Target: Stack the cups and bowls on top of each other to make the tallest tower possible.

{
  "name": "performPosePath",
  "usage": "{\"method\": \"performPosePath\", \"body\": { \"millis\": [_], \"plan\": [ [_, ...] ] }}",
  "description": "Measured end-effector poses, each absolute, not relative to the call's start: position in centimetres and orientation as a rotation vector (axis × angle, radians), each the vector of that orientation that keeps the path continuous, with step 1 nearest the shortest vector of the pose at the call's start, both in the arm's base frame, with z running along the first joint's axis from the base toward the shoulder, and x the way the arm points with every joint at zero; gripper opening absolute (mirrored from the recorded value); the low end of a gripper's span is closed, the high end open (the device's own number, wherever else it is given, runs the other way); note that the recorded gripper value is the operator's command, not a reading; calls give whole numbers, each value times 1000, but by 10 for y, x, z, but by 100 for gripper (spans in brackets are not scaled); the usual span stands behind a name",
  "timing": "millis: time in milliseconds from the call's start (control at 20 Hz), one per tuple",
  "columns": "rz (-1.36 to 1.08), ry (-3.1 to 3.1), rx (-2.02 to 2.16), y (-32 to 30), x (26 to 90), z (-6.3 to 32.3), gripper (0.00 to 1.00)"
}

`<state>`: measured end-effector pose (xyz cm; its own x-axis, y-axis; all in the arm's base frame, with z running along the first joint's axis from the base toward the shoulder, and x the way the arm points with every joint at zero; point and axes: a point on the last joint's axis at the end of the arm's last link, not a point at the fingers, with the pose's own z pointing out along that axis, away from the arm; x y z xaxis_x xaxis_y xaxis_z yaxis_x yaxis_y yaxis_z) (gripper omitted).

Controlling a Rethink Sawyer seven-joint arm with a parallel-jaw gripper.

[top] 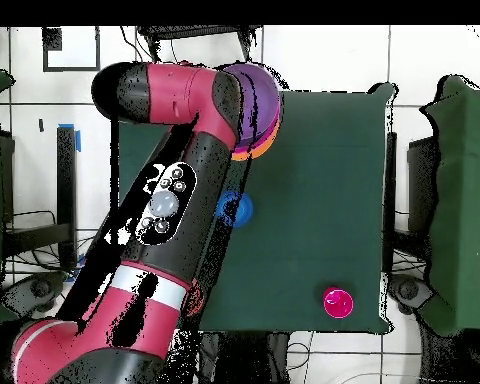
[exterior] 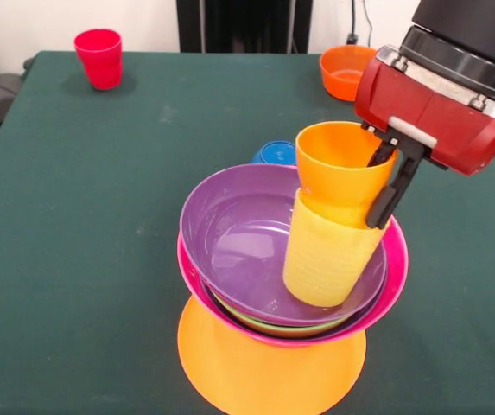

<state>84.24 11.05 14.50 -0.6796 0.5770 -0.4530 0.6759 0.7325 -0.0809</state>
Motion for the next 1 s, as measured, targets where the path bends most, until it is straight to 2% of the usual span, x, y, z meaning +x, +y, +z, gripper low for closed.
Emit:
{"method": "performPosePath", "body": {
  "millis": [100,150,1000],
  "plan": [
    [-342,2533,962,110,842,146,0],
    [-349,2530,959,109,842,147,100],
    [-338,2512,959,109,845,163,100]
  ]
}}
